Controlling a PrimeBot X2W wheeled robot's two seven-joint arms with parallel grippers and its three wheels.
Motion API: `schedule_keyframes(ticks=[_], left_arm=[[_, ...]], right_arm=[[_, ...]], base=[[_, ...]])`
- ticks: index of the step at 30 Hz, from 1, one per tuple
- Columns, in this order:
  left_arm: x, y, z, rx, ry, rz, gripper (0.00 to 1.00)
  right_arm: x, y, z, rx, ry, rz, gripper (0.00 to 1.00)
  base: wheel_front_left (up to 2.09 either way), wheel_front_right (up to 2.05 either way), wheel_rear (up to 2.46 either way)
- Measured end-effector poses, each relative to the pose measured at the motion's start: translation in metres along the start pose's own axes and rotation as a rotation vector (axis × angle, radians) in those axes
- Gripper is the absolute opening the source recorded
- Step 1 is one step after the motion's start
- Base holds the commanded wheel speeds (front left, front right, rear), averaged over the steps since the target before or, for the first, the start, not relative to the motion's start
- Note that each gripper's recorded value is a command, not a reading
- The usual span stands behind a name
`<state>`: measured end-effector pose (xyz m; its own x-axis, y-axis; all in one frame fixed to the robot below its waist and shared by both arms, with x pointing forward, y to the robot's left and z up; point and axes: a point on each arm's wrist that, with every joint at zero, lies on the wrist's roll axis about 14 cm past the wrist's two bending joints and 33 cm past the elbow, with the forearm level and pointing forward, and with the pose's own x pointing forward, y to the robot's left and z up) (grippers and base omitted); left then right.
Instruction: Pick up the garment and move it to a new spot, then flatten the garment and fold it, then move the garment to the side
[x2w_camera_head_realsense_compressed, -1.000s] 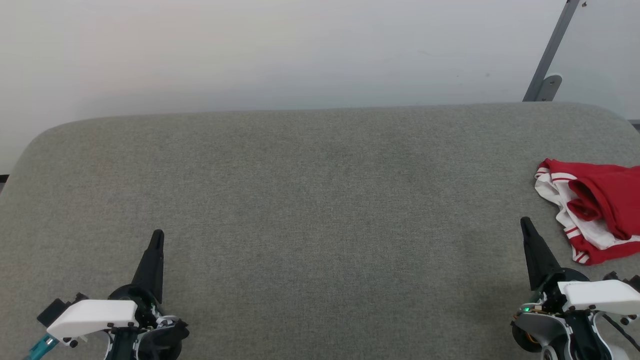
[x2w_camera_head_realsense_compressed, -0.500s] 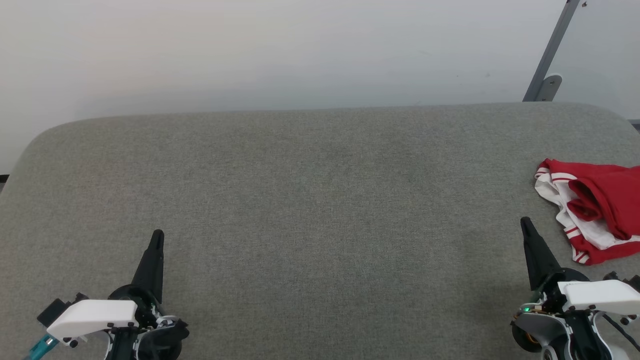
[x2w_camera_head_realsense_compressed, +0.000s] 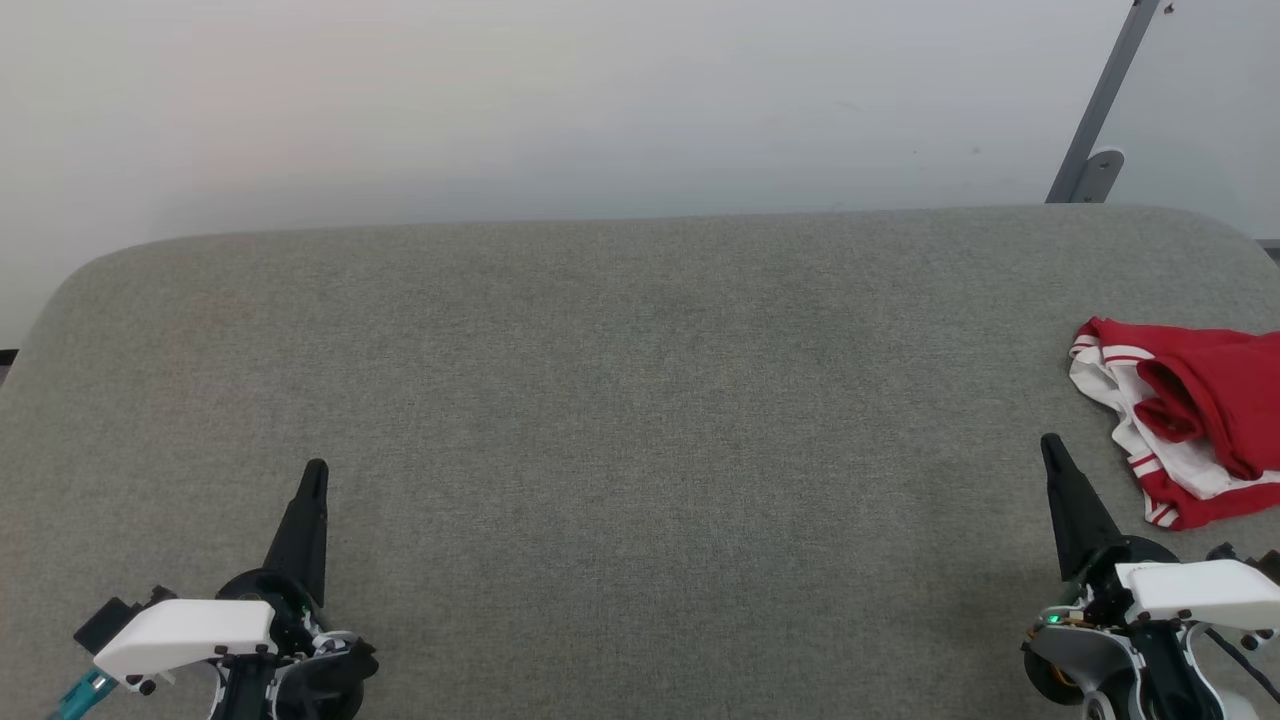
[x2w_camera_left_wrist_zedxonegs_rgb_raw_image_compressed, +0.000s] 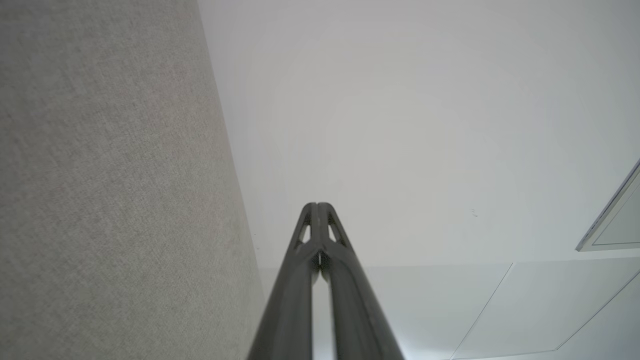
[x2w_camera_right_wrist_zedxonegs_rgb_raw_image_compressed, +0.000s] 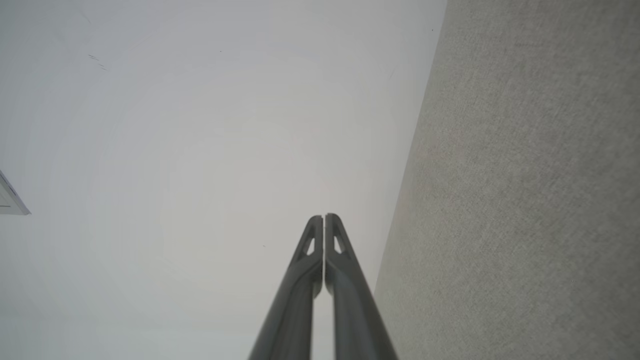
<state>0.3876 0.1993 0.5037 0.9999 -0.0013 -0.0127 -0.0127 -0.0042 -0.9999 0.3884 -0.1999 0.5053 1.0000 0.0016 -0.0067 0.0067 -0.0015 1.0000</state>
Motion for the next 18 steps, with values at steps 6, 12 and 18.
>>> schedule_keyframes(ticks=[6, 12, 18], left_arm=[[0.0000, 0.0000, 0.0000, 0.000, 0.000, 0.000, 0.00], [0.0000, 0.0000, 0.0000, 0.000, 0.000, 0.000, 0.00], [0.0000, 0.0000, 0.0000, 0.000, 0.000, 0.000, 0.00]], right_arm=[[0.0000, 0.0000, 0.0000, 0.000, 0.000, 0.000, 0.00], [0.0000, 0.0000, 0.0001, 0.000, 0.000, 0.000, 0.00], [0.0000, 0.0000, 0.0001, 0.000, 0.000, 0.000, 0.00]], base=[[0.00, 0.00, 0.00], [0.00, 0.00, 0.00], [0.00, 0.00, 0.00]])
